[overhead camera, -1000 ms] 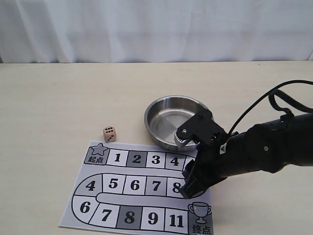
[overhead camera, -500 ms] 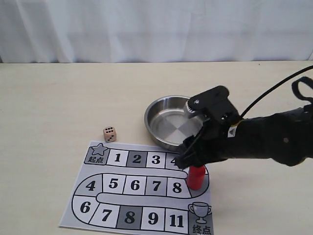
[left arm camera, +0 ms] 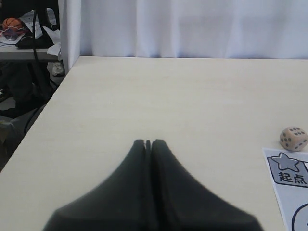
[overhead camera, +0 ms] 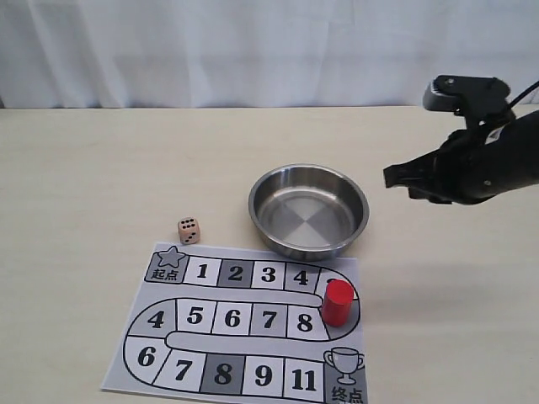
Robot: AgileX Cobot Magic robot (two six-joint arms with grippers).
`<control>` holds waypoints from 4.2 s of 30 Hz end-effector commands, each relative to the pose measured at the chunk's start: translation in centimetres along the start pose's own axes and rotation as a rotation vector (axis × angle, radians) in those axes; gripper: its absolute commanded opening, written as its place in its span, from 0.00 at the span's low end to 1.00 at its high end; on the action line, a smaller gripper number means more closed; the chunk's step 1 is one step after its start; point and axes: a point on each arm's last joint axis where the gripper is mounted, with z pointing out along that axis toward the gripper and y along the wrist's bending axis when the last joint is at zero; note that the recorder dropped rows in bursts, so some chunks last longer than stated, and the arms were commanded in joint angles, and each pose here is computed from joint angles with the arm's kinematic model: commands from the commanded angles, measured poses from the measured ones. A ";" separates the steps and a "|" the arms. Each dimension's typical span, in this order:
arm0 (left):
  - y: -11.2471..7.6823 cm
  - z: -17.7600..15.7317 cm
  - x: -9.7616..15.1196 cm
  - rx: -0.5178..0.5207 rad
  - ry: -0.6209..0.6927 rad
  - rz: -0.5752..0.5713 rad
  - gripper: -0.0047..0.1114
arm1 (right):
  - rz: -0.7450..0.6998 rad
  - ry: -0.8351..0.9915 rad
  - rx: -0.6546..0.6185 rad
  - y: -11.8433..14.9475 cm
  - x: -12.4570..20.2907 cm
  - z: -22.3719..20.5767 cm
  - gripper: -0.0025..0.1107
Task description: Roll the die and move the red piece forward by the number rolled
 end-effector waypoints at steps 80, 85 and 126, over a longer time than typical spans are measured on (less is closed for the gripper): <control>0.0 0.0 -0.1 0.001 -0.012 -0.005 0.04 | -0.064 -1.026 0.232 -2.0 18.9 -20.0 0.12; 0.0 0.0 -0.1 0.001 -0.012 -0.005 0.04 | -0.088 -1.034 0.241 -2.6 19.5 -16.8 0.12; 0.0 0.0 -0.1 0.001 -0.012 -0.006 0.04 | -0.039 -0.866 0.214 -3.3 21.8 -11.9 0.12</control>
